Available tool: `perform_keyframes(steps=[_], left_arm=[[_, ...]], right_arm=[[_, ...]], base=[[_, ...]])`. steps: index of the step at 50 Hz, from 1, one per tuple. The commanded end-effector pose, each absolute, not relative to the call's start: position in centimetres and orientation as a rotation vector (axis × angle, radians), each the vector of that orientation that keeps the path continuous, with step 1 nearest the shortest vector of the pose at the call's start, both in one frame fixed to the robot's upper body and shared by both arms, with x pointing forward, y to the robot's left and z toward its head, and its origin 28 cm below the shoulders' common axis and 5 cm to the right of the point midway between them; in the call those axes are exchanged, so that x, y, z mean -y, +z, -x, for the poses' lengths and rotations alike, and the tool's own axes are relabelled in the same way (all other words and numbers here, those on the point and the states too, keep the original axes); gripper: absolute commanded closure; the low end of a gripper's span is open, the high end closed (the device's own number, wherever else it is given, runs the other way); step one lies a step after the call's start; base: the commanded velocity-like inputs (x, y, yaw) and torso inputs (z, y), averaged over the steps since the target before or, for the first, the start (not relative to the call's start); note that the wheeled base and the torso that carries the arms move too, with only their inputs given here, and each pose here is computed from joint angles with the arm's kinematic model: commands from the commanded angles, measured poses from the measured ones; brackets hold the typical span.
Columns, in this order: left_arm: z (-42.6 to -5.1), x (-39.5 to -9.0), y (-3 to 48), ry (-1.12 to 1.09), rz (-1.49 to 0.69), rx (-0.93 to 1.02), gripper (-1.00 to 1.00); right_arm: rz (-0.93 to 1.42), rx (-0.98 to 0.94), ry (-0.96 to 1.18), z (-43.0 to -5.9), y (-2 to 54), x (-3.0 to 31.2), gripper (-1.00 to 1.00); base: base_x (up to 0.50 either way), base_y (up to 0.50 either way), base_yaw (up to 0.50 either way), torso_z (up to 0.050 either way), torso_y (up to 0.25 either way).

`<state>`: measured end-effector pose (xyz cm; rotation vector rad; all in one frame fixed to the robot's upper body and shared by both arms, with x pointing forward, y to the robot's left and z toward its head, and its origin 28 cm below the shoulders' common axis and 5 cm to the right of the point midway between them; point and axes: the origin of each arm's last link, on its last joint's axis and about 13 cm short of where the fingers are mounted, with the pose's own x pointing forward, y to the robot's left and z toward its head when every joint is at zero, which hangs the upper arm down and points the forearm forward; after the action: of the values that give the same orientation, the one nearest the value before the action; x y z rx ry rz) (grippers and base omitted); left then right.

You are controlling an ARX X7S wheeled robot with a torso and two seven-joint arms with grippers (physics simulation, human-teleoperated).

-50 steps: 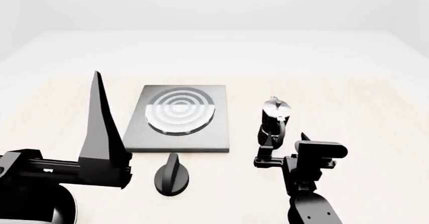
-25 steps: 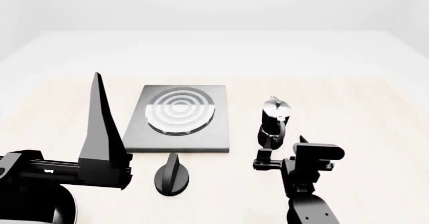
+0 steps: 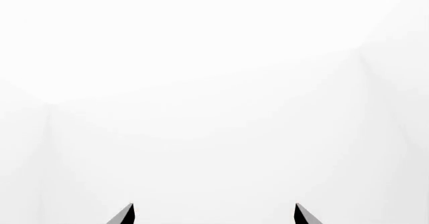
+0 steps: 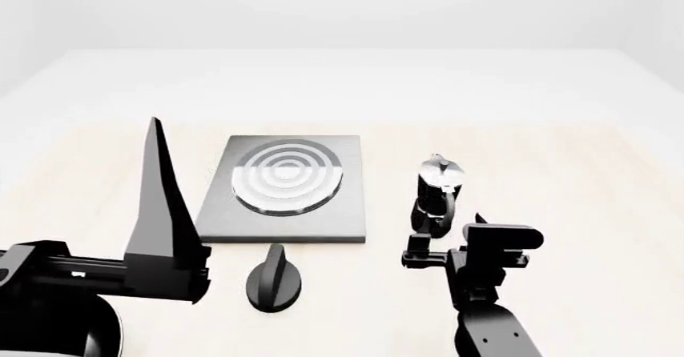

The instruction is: Turn on the stove and put the moka pot on it.

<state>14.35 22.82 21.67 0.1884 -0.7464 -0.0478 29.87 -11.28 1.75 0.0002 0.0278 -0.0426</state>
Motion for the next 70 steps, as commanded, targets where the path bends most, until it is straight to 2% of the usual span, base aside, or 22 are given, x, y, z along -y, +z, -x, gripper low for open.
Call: perform_keyframes(steps=[1,25,29,59,60,70], left_arm=[[-14.3,-22.9,21.7,-0.049,-0.182,0.747,-1.00],[-14.2,-22.8,21.9,-0.052,-0.176,0.753,-1.00],[-14.2,-22.8,21.9,-0.053,-0.175,0.751,-1.00],[-14.3,-22.9,21.5,-0.054,-0.158,0.741,-1.00],[-14.2,-22.9,21.5,-0.053,-0.156,0.740,-1.00],[-14.3,-23.0,21.3,-0.052,-0.149,0.734,-1.00]], right_arm=[[0.006,-0.027,-0.047,-30.2,2.4,11.4,-1.00],[0.034,-0.057,-0.055,-30.9,1.3,11.5,-1.00],[0.050,-0.063,-0.057,-31.1,-0.2,11.5,-1.00],[0.049,-0.054,-0.050,-31.3,1.2,11.2,-1.00],[0.043,-0.049,-0.047,-31.3,1.2,11.2,1.00],[0.076,0.017,-0.066,-30.7,3.0,11.0,1.00]], base=[[0.00,0.00,0.00,0.000,0.000],[0.00,0.00,0.00,0.000,0.000],[0.00,0.00,0.00,0.000,0.000],[0.00,0.00,0.00,0.000,0.000],[0.00,0.00,0.00,0.000,0.000],[0.00,0.00,0.00,0.000,0.000]])
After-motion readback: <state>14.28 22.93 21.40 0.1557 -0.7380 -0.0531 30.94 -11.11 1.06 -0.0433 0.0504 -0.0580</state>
